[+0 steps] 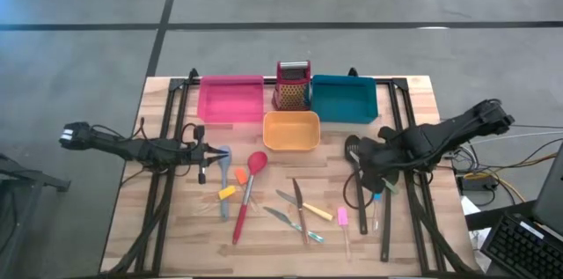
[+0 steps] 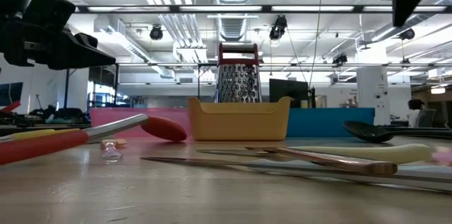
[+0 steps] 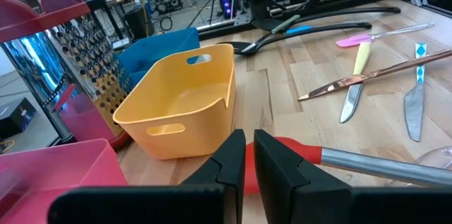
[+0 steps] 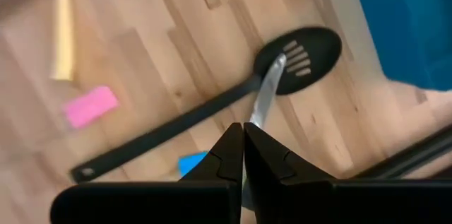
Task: Pick & Place Kitchen Items
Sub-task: Put the green table knife into the blue bin
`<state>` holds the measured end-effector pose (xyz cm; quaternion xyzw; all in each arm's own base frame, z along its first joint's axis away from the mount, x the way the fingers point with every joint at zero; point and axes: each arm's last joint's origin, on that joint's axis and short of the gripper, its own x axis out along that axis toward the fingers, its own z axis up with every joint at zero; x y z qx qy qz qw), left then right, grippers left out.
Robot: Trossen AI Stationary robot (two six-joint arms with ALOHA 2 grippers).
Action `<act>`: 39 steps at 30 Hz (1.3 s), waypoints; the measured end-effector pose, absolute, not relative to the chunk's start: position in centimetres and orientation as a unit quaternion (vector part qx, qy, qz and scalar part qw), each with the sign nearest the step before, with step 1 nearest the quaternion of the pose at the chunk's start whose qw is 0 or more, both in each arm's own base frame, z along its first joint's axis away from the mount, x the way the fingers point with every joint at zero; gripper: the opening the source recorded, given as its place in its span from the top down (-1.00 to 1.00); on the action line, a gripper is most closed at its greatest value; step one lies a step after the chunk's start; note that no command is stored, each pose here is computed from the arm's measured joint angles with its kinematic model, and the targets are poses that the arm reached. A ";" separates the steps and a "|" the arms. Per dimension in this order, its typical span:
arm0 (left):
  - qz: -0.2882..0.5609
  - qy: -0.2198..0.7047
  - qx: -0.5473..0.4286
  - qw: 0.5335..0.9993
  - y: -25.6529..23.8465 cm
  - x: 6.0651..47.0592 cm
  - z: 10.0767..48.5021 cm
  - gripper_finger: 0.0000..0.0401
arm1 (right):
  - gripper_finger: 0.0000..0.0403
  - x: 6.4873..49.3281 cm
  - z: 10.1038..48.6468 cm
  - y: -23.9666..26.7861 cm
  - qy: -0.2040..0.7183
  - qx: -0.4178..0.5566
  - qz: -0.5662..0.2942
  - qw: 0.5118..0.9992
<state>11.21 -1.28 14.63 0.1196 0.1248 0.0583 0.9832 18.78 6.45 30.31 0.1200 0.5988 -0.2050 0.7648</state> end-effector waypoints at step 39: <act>0.059 0.123 0.119 0.983 -1.3 11.2 14.7 0.83 | -0.14 17.7 19.3 3.4 0.673 0.159 -0.236 0.682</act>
